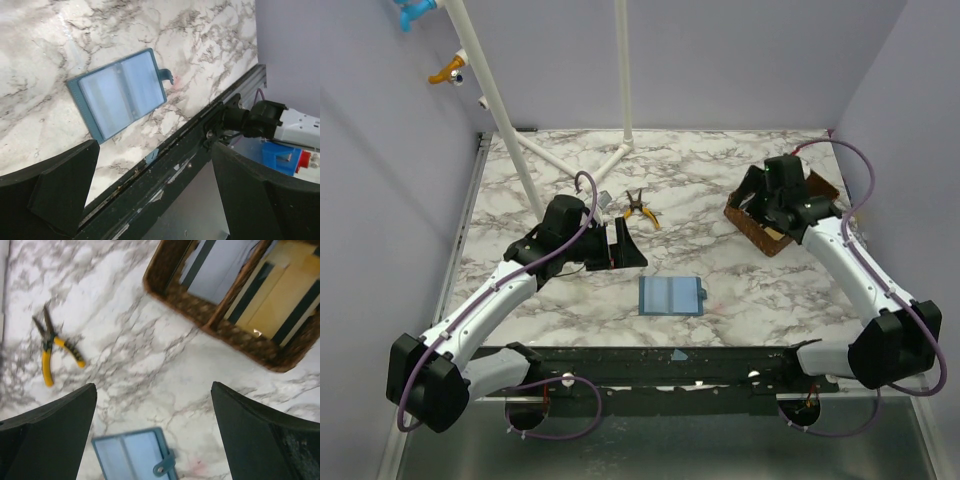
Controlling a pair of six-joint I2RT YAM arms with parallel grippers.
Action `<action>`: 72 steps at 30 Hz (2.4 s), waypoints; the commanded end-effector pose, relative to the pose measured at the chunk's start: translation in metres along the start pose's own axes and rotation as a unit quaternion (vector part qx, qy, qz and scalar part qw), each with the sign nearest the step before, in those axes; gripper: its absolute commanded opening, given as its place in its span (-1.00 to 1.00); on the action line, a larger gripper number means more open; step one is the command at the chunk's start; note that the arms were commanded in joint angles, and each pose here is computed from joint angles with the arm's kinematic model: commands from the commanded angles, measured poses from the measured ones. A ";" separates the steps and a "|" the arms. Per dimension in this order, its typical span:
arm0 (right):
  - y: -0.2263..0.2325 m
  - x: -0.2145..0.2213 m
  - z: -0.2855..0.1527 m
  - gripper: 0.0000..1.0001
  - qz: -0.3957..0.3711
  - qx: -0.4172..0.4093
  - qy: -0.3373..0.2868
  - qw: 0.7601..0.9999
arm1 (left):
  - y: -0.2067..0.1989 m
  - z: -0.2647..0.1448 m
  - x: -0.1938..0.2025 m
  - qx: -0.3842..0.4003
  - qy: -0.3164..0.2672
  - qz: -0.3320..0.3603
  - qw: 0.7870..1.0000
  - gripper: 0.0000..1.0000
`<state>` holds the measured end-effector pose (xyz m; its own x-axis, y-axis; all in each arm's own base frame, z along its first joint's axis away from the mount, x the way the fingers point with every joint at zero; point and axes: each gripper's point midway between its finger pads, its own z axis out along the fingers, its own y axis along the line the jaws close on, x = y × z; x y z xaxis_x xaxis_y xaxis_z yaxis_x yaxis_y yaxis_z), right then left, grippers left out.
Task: Take the credit cards out of the card holder
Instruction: Remove the credit card from the card holder.
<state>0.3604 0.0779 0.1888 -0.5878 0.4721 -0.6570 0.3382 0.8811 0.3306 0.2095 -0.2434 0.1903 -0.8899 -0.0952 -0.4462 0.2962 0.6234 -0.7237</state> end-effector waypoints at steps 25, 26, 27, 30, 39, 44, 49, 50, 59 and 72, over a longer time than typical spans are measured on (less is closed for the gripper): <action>0.108 0.277 -0.048 0.92 -0.173 -0.080 0.174 0.966 | 0.084 -0.014 0.003 -0.157 -0.058 -0.056 0.984 0.97; 0.109 0.281 -0.045 0.91 -0.176 -0.077 0.176 0.965 | 0.084 -0.015 0.003 -0.158 -0.059 -0.057 0.984 0.97; 0.110 0.284 -0.042 0.90 -0.177 -0.075 0.177 0.965 | 0.085 -0.015 0.004 -0.158 -0.058 -0.057 0.984 0.97; 0.113 0.287 -0.037 0.84 -0.183 -0.072 0.175 0.965 | 0.085 -0.015 0.005 -0.158 -0.056 -0.057 0.984 0.97; 0.112 0.293 -0.024 0.59 -0.197 -0.050 0.168 0.965 | 0.086 -0.015 0.006 -0.155 -0.053 -0.055 0.985 0.97; 0.109 0.302 -0.017 0.48 -0.202 -0.043 0.175 0.963 | 0.085 -0.014 0.007 -0.151 -0.050 -0.057 0.986 0.97; 0.108 0.304 -0.012 0.28 -0.210 -0.035 0.174 0.961 | 0.085 -0.014 0.006 -0.150 -0.051 -0.054 0.986 0.97; 0.106 0.305 -0.010 0.24 -0.213 -0.030 0.173 0.961 | 0.085 -0.014 0.007 -0.150 -0.050 -0.054 0.986 0.97; 0.089 0.313 -0.002 0.03 -0.234 0.000 0.178 0.956 | 0.085 -0.013 0.008 -0.146 -0.046 -0.054 0.987 0.97; 0.078 0.319 0.000 -0.76 -0.227 0.000 0.185 0.956 | 0.082 -0.006 0.014 -0.125 -0.030 -0.054 0.990 0.97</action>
<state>0.2060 0.3116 0.0229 -0.8874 0.0281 -0.4601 -0.0288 0.9928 0.1162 0.2201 -0.1846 0.1301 -0.8820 -0.2306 -0.4109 0.0718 0.7962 -0.6008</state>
